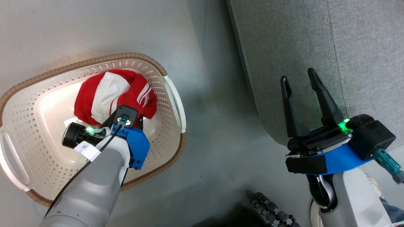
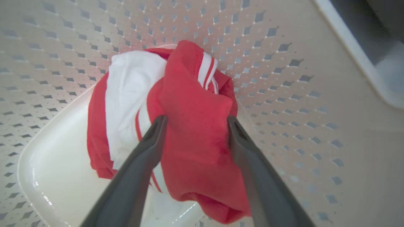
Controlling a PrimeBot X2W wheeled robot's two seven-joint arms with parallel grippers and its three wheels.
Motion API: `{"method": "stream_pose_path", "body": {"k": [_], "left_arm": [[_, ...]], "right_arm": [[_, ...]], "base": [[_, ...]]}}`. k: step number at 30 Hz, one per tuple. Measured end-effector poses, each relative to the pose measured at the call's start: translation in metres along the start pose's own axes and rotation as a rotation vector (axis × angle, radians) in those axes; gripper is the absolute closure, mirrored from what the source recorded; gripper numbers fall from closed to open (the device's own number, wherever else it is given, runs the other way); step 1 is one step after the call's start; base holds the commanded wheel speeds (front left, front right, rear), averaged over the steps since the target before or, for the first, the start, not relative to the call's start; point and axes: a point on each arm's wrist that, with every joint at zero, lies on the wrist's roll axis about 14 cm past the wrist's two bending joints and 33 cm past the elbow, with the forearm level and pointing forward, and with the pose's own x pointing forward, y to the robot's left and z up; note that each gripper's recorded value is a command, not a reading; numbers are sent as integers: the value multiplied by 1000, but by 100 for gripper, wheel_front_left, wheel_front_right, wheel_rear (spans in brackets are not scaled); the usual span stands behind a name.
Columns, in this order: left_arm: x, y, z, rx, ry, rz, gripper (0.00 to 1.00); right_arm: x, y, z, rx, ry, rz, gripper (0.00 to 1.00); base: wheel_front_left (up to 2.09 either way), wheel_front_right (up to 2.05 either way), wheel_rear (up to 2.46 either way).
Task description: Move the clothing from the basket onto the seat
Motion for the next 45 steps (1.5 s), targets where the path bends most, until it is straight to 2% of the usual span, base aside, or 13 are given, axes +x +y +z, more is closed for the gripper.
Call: {"method": "stream_pose_path", "body": {"k": [7, 14, 15, 17, 31, 38, 45], "left_arm": [[3, 34, -17, 53, 71, 114, 0], [5, 43, -23, 46, 98, 127, 0], [5, 43, -24, 42, 97, 126, 12], [5, 42, -23, 39, 94, 120, 100], [-2, 41, -13, -1, 70, 106, 100], [-18, 40, 10, -32, -15, 99, 100], [-53, 38, 40, -65, -141, 110, 100]], "right_arm": [[3, 1, -8, -5, 18, 3, 0], [5, 3, -15, -5, 32, 10, 0], [5, 3, -15, -4, 33, 11, 0], [5, 4, -16, -4, 34, 12, 0], [9, 9, -7, -4, 8, 28, 0], [11, 21, 9, -17, -35, 67, 0], [7, 33, 38, -33, -105, 100, 0]], "base": [[0, 0, 0], [0, 0, 0], [0, 0, 0], [0, 0, 0], [0, 0, 0], [0, 0, 0], [0, 0, 0]]}}
